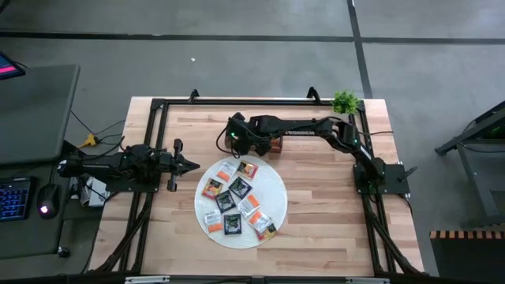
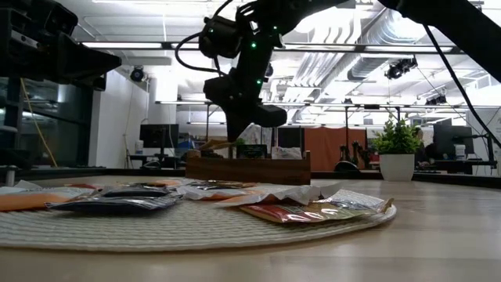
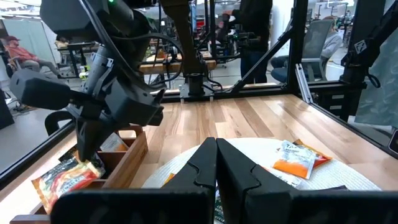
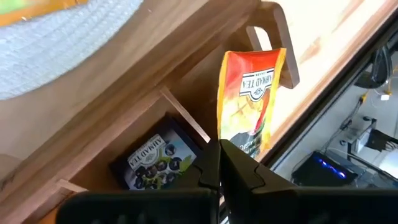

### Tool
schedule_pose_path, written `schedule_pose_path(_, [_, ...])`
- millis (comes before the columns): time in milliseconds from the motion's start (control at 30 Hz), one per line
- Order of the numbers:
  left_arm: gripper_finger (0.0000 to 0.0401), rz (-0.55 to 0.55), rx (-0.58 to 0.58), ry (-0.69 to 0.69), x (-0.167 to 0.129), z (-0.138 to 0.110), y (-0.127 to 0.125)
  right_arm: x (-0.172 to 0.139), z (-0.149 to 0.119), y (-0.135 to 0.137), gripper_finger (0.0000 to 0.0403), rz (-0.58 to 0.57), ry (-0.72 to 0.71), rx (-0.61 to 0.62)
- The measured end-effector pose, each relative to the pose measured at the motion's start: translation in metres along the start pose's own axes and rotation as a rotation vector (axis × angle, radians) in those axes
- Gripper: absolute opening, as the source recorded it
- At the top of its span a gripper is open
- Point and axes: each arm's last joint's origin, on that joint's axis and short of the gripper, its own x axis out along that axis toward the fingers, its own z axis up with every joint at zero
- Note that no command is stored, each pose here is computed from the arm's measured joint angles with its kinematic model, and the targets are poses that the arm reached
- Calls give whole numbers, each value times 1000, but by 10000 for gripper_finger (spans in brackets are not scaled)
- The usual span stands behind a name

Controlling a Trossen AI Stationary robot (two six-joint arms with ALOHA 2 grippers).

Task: Pick & Place Tea
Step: Put the yellow tea bag into the left section of the wooden organizer

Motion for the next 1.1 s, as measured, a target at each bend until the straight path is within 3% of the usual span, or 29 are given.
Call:
schedule_pose_path(500, [0,0,0,0,0,0,0,0,2,-2,13,-14,-42,38])
schedule_pose_path(800, [0,0,0,0,0,0,0,1,-2,-3,38,-10,-2,37])
schedule_pose_path(1100, [0,0,0,0,0,0,0,2,-4,-4,35,-26,16,42])
